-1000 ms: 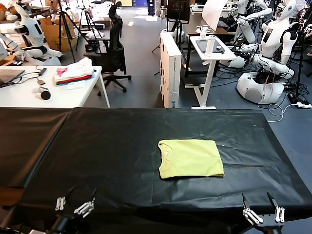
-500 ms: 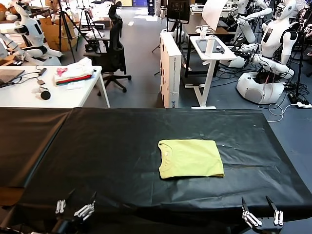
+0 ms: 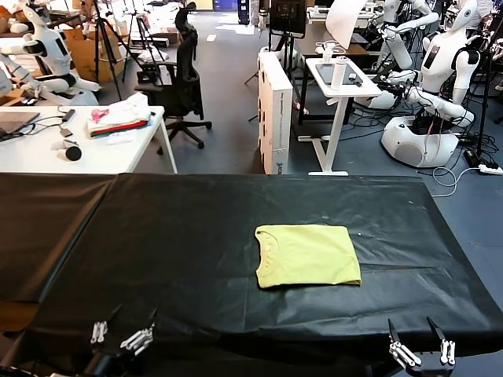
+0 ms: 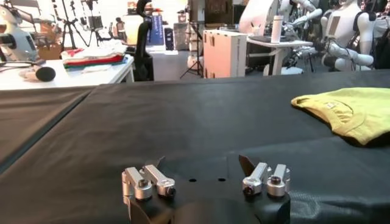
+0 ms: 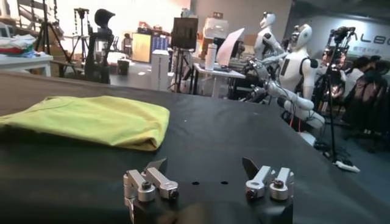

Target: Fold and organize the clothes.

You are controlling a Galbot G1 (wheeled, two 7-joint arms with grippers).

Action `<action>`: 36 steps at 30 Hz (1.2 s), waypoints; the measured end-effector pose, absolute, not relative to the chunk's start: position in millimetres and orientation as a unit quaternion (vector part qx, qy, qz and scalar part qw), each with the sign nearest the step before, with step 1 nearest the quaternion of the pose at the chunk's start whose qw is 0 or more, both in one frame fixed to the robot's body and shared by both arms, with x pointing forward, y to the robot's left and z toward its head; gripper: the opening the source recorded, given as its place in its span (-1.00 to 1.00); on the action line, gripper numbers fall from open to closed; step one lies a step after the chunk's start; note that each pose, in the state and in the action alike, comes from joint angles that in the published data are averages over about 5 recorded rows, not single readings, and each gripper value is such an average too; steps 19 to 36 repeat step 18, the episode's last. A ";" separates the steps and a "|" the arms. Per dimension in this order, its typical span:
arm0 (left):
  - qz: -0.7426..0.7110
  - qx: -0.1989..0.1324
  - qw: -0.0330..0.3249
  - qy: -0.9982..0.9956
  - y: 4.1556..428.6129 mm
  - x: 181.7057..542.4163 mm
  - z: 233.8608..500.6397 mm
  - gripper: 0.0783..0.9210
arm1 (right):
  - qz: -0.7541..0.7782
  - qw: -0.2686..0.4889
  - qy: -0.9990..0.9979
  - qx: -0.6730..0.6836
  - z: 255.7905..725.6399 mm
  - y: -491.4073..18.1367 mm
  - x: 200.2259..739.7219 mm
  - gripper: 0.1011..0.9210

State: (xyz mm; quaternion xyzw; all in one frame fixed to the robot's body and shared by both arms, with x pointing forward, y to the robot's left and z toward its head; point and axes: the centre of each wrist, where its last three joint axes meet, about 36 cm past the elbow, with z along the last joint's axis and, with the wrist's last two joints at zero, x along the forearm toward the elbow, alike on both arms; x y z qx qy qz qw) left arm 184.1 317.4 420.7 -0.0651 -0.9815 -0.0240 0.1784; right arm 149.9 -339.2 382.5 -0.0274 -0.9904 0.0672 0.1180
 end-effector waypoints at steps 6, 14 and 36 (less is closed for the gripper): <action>-0.024 -0.068 0.178 -0.981 317.6 184.9 420.1 0.97 | 0.067 0.118 -0.990 -0.027 382.8 -339.4 150.3 0.97; -0.025 -0.069 0.180 -0.981 317.8 184.2 419.8 0.97 | 0.067 0.118 -0.990 -0.026 383.2 -339.8 151.4 0.97; -0.025 -0.070 0.181 -0.981 318.2 184.2 420.0 0.97 | 0.067 0.119 -0.990 -0.025 383.3 -339.9 151.9 0.97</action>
